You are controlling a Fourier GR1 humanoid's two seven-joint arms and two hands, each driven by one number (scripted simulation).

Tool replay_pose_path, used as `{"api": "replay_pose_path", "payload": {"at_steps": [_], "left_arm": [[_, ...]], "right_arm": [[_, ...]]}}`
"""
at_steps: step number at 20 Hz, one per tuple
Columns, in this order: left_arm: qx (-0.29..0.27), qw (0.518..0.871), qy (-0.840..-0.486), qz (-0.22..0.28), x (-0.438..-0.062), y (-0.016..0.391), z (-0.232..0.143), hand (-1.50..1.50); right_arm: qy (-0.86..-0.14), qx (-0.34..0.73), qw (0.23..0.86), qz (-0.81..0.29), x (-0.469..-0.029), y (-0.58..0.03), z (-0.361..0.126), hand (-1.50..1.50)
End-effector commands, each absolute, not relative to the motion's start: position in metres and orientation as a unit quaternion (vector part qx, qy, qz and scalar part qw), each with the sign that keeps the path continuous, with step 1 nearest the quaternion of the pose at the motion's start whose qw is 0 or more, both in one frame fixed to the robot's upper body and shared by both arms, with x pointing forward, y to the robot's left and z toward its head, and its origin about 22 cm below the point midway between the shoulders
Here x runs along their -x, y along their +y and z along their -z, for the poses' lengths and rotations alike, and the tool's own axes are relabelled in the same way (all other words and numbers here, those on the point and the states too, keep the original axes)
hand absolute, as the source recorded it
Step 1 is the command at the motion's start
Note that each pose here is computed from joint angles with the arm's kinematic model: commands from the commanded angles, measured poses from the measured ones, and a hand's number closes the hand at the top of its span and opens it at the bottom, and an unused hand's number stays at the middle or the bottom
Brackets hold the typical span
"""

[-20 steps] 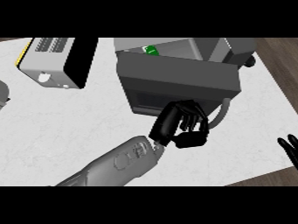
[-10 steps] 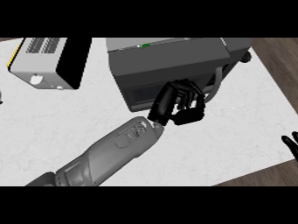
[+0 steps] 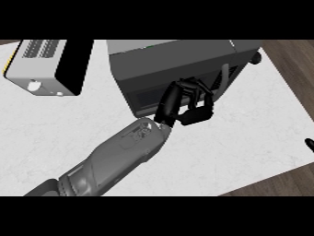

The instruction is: Pick up the milk, place it into the microwave and close the microwave

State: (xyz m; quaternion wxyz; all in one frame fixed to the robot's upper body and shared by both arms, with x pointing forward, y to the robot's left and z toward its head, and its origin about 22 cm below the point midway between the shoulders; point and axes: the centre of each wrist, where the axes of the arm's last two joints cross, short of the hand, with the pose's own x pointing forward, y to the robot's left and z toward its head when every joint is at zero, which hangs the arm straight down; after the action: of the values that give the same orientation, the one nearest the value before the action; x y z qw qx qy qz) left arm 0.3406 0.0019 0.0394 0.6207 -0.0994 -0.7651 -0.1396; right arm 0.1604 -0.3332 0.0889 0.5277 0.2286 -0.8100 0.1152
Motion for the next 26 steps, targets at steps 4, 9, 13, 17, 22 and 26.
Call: {"api": "replay_pose_path", "payload": {"at_steps": [4,9,13,17,22,26], "left_arm": [[0.083,0.646,-0.754,0.085,-0.362,0.012,-0.044,1.50],[0.070,0.632,-0.769,0.070,-0.361,0.013,-0.042,1.50],[0.072,0.619,-0.779,0.066,-0.361,0.011,-0.043,1.50],[0.069,0.620,-0.780,0.053,-0.363,0.011,-0.045,1.50],[0.066,0.612,-0.787,0.050,-0.361,0.013,-0.039,1.50],[0.063,0.605,-0.792,0.045,-0.362,0.013,-0.040,1.50]], "right_arm": [[-0.812,-0.245,0.518,-0.111,-0.162,-0.330,-0.094,-1.50],[-0.812,-0.251,0.511,-0.127,-0.165,-0.331,-0.103,-1.50],[-0.804,-0.271,0.510,-0.139,-0.166,-0.327,-0.103,-1.50],[-0.803,-0.286,0.502,-0.144,-0.165,-0.328,-0.108,-1.50],[-0.804,-0.294,0.492,-0.160,-0.167,-0.324,-0.116,-1.50],[-0.799,-0.296,0.496,-0.170,-0.166,-0.324,-0.120,-1.50]]}}
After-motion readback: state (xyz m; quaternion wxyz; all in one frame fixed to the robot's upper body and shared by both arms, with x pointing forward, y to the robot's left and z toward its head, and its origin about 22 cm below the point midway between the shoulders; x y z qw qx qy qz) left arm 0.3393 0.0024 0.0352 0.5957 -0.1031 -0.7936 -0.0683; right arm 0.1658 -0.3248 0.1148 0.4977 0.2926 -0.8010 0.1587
